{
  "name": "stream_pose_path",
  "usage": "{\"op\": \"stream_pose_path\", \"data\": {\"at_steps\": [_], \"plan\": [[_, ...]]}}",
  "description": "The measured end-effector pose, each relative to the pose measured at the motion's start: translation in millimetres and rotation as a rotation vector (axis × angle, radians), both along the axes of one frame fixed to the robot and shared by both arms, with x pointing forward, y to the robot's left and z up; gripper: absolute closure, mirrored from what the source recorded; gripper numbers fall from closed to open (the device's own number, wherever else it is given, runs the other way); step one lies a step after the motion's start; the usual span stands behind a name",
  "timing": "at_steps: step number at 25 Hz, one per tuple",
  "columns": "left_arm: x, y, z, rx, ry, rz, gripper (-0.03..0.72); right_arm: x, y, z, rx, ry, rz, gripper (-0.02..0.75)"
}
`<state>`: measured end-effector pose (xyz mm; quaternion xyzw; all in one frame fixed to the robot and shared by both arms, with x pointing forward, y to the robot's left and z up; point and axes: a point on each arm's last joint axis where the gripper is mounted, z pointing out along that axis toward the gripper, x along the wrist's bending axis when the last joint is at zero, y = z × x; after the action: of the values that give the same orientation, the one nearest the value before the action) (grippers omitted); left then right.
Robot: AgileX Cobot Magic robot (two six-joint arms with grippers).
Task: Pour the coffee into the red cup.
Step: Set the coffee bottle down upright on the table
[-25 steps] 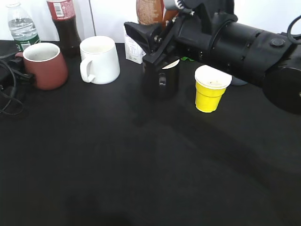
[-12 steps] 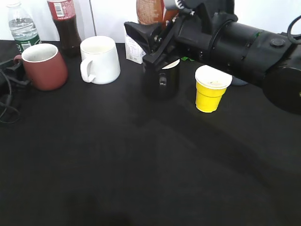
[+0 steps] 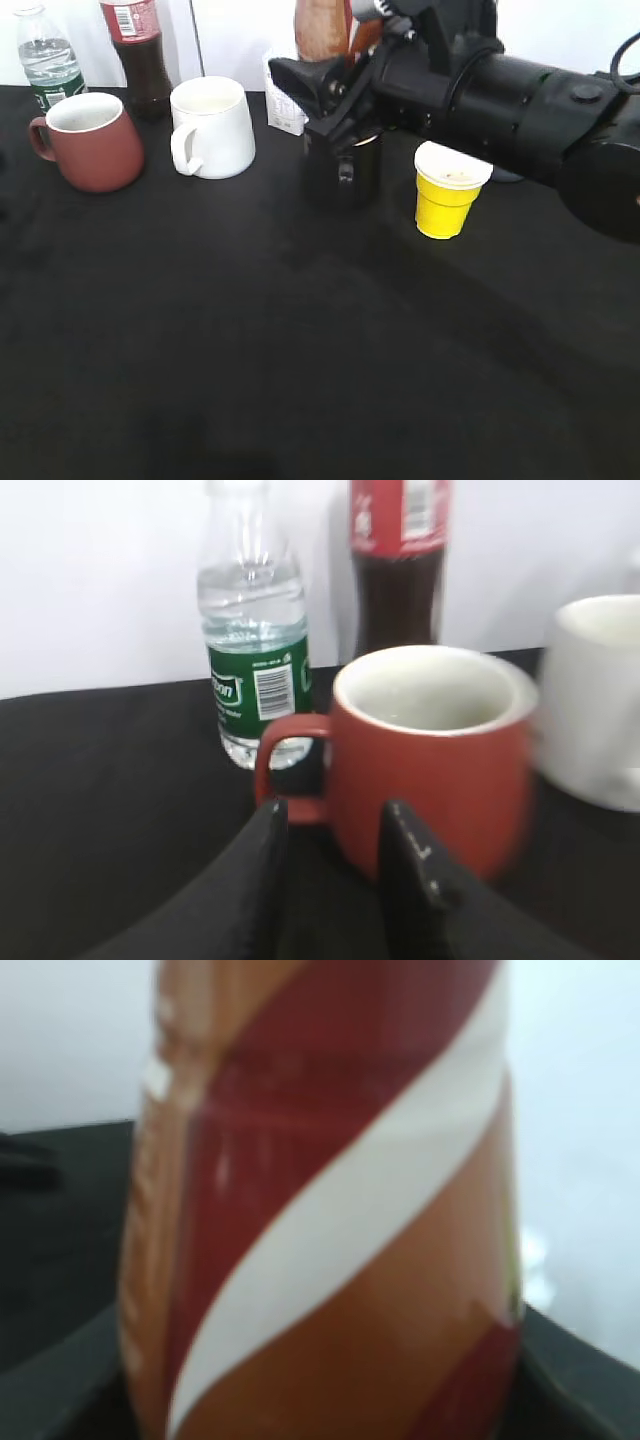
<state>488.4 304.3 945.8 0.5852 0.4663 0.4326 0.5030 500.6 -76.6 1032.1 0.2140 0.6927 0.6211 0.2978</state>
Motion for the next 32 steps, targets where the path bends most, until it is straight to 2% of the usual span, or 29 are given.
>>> {"op": "stream_pose_path", "data": {"at_steps": [1, 4, 6, 9, 10, 12, 13, 15, 19, 23, 29, 32], "plan": [[-12, -4, 13, 0.001, 0.009, -0.03, 0.445, 1, -1, -1, 0.006, 0.018, -0.011, 0.209], [-44, -16, 52, 0.064, -0.004, -0.132, 0.445, 8, -5, -2, 0.035, 0.106, -0.092, 0.209], [-63, -17, 75, 0.047, -0.053, -0.11, 0.445, 24, -17, 7, 0.044, 0.108, -0.155, 0.209], [-68, -16, 79, 0.051, -0.053, -0.092, 0.445, 50, -50, 17, 0.073, 0.086, -0.275, 0.209], [-68, -16, 78, 0.054, -0.044, -0.092, 0.445, 64, -79, 17, 0.077, 0.083, -0.364, 0.209], [-68, -18, 76, 0.095, -0.036, -0.121, 0.445, 79, -121, 17, 0.085, 0.08, -0.49, 0.209], [-69, -18, 76, 0.098, -0.034, -0.124, 0.445, 83, -132, 17, 0.087, 0.079, -0.523, 0.209], [-69, -19, 76, 0.105, -0.031, -0.128, 0.445, 92, -182, 17, 0.097, 0.075, -0.669, 0.209], [-67, -18, 74, 0.106, -0.019, -0.128, 0.445, 96, -241, 15, 0.111, 0.057, -0.832, 0.209], [-67, -18, 74, 0.106, -0.019, -0.128, 0.445, 121, -254, -8, 0.103, 0.086, -0.859, 0.209], [-67, -18, 74, 0.105, -0.019, -0.128, 0.445, 175, -255, -51, 0.037, 0.12, -0.804, 0.209], [-67, -18, 74, 0.105, -0.019, -0.128, 0.445, 190, -268, -70, 0.088, 0.129, -0.718, 0.209]]}}
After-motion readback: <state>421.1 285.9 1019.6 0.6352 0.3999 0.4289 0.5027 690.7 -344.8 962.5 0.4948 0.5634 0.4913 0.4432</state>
